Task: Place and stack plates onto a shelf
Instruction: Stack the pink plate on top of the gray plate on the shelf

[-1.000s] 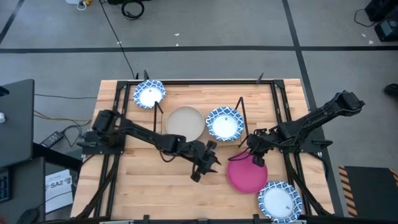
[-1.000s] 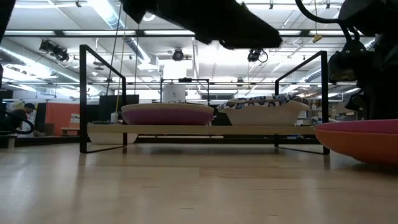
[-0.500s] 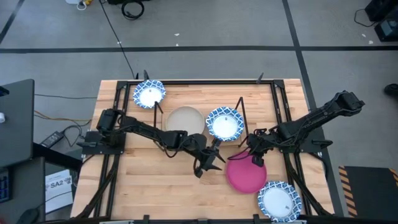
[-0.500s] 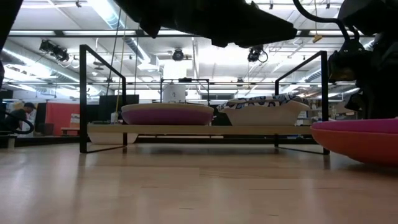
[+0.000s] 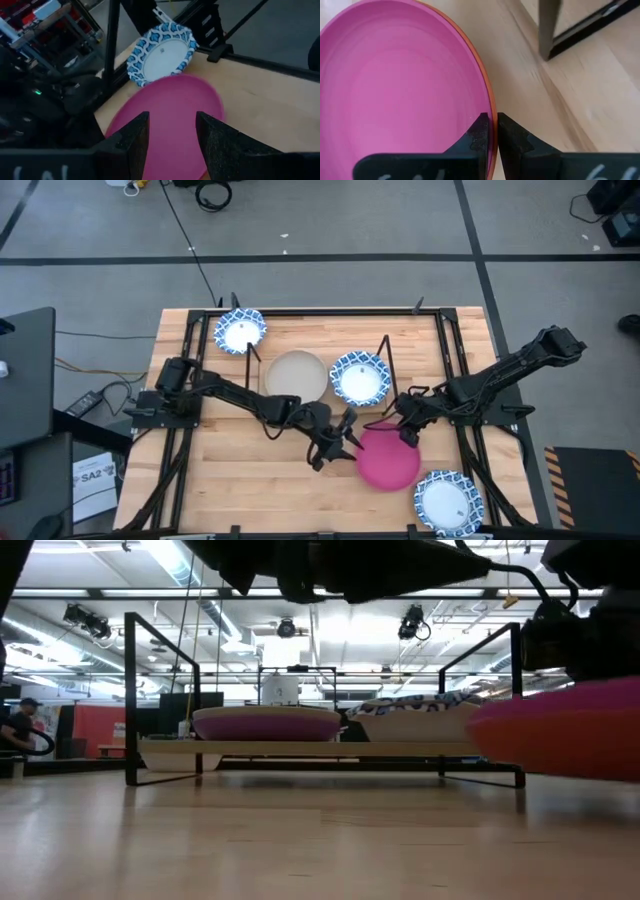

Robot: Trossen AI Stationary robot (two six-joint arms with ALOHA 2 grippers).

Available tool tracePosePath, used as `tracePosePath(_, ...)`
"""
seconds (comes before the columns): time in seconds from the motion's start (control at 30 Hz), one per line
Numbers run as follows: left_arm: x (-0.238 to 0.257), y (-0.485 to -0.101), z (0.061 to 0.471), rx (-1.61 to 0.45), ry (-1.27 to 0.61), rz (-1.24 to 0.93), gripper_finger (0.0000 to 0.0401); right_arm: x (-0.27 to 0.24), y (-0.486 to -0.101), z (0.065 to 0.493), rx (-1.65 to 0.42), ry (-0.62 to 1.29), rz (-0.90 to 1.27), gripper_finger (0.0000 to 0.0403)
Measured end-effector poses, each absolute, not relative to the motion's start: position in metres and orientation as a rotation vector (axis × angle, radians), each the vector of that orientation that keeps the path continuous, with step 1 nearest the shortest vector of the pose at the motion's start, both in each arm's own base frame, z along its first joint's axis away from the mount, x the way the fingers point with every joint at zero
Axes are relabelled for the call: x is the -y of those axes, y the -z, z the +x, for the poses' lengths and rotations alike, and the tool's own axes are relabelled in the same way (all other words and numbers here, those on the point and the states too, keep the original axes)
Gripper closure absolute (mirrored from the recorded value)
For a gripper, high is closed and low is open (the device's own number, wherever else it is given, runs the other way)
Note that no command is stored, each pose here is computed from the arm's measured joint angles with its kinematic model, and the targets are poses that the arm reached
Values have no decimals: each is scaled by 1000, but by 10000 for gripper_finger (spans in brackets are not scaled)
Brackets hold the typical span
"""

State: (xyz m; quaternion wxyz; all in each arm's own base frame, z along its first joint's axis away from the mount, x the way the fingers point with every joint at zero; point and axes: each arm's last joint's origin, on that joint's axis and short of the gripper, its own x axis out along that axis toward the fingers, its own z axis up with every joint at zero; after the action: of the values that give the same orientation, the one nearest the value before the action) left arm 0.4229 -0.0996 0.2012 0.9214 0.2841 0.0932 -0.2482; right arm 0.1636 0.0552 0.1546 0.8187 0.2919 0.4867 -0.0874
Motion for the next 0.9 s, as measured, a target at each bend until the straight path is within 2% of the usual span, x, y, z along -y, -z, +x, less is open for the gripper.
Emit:
tracePosePath(0.33,105,-172,425,-294,553,579,232,-57,-157,167,-1012,190,726,370)
tracePosePath(0.9,110,-166,421,-350,590,580,232,-60,-159,169,-1023,180,890,370)
